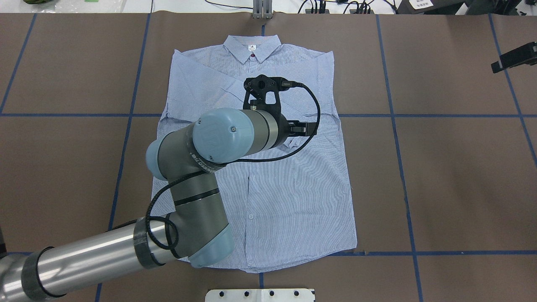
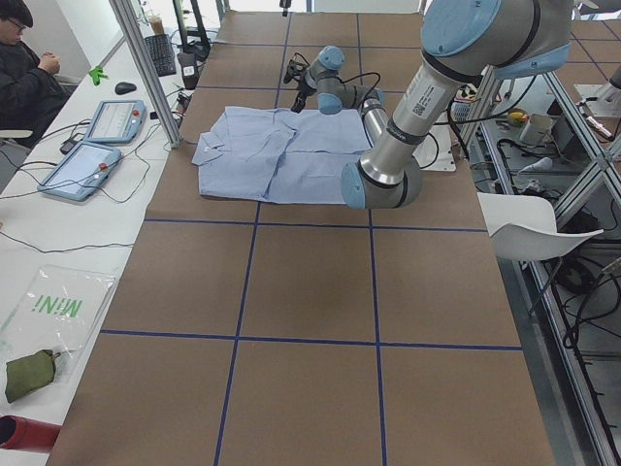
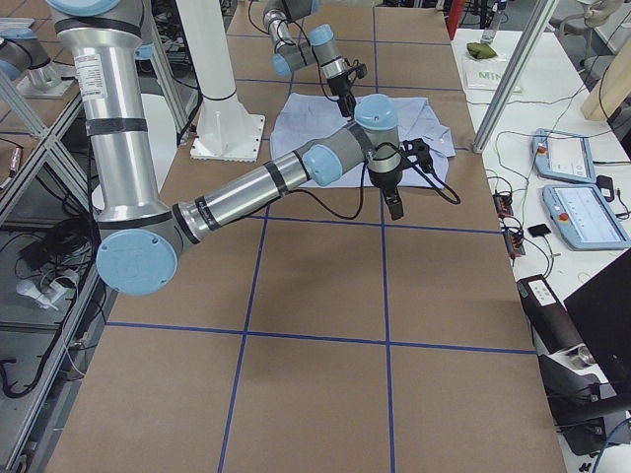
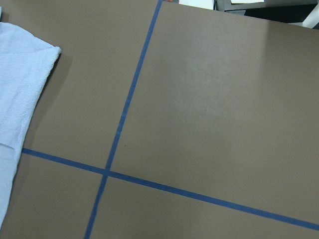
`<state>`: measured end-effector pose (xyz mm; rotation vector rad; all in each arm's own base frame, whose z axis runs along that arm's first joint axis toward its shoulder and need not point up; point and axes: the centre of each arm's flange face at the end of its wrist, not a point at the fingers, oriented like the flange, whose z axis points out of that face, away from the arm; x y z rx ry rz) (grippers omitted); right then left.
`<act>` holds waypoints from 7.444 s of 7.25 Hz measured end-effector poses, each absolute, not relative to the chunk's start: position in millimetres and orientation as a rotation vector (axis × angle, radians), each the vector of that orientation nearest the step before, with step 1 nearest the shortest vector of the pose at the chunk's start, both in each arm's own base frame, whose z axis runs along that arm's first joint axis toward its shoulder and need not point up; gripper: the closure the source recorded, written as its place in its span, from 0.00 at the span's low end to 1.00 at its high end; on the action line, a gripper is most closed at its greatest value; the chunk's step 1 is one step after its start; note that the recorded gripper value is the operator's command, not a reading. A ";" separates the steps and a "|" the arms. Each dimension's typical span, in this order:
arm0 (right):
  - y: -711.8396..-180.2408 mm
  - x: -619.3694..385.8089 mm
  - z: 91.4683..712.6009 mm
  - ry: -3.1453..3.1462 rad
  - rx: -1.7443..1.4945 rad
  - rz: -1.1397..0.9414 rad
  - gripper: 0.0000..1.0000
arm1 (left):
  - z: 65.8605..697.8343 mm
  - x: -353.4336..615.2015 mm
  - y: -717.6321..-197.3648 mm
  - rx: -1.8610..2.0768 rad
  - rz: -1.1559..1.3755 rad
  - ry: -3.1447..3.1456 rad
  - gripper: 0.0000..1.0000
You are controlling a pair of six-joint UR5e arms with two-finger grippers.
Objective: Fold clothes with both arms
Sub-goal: 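Move the left gripper to one hem corner while the right moves to the other, then grasp the shirt hem corners with both grippers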
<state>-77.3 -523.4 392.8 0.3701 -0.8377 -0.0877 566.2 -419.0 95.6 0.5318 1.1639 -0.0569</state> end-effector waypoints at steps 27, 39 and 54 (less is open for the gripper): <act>-236.7 -377.3 319.8 -0.929 0.380 0.175 0.00 | 390.5 456.2 -226.5 0.095 -0.160 0.861 0.46; -206.7 -402.8 330.1 -0.921 0.369 0.194 0.24 | 374.7 434.9 -211.6 0.086 -0.147 0.890 1.00; -167.1 -484.6 380.1 -0.788 0.424 0.246 0.58 | 366.7 435.6 -211.2 0.083 -0.145 0.914 1.00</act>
